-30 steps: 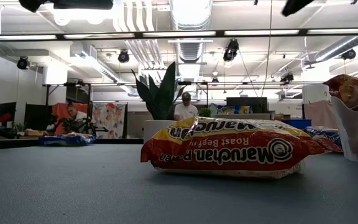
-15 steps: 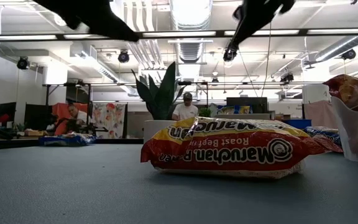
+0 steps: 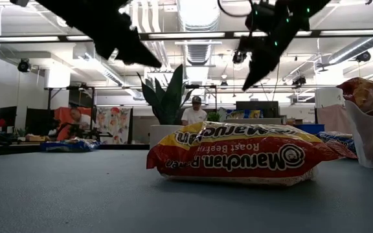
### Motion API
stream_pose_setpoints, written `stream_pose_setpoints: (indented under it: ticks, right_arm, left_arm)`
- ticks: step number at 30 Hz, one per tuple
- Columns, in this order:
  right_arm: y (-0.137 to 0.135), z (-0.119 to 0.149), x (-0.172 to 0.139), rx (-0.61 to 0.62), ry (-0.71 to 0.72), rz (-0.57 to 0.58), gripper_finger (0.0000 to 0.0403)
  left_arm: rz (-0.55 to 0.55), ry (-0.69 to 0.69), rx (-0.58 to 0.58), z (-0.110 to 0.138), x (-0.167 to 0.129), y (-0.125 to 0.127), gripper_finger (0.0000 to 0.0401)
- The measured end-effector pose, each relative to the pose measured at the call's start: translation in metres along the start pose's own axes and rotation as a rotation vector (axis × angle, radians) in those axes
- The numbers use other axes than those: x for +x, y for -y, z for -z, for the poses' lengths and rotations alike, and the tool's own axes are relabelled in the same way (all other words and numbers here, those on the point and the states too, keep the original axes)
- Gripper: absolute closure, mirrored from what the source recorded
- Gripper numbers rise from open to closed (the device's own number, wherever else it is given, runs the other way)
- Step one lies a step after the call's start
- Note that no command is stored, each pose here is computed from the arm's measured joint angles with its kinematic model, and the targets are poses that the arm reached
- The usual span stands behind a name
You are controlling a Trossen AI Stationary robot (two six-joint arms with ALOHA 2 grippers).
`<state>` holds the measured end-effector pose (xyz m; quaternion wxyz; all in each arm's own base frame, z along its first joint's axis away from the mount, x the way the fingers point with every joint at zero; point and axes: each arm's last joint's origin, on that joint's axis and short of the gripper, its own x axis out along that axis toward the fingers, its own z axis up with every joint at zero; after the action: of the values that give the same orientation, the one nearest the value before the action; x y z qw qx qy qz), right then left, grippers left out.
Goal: Sort Maruchan noodles
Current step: Adjust the blue instant noodle pack in the gray bin
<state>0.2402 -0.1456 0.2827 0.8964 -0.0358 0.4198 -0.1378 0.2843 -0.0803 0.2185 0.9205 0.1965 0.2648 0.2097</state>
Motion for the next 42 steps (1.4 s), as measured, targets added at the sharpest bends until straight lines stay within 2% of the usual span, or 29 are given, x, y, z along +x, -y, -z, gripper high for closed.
stream_pose_setpoints:
  ticks: [5,12,16,18,25,37,42]
  right_arm:
    - [0.003,0.019,0.014,0.027,-0.022,0.014,0.0332]
    - [0.005,0.025,0.029,0.072,0.036,0.111,0.024]
    - [0.011,0.029,0.047,0.046,-0.041,0.208,0.02]
    - [0.015,0.029,0.056,0.018,-0.073,0.217,0.0189]
    - [0.021,0.031,0.076,-0.148,-0.143,0.187,0.0184]
    - [0.032,0.038,0.1,-0.137,-0.203,0.162,0.0186]
    - [0.031,0.041,0.106,-0.148,-0.21,0.132,0.0211]
  left_arm:
    - [-0.008,0.053,0.03,-0.012,-0.007,-0.007,0.0401]
    - [-0.098,0.087,0.114,-0.035,-0.012,-0.023,0.0401]
    - [-0.138,0.114,0.149,-0.049,-0.009,-0.033,0.0401]
    - [-0.158,0.11,0.163,-0.051,-0.006,-0.039,0.0401]
    - [-0.211,0.056,0.192,-0.045,0.009,-0.056,0.0401]
    - [-0.081,0.068,0.164,-0.037,0.033,-0.082,0.0401]
    - [-0.075,0.064,0.157,-0.034,0.037,-0.087,0.0401]
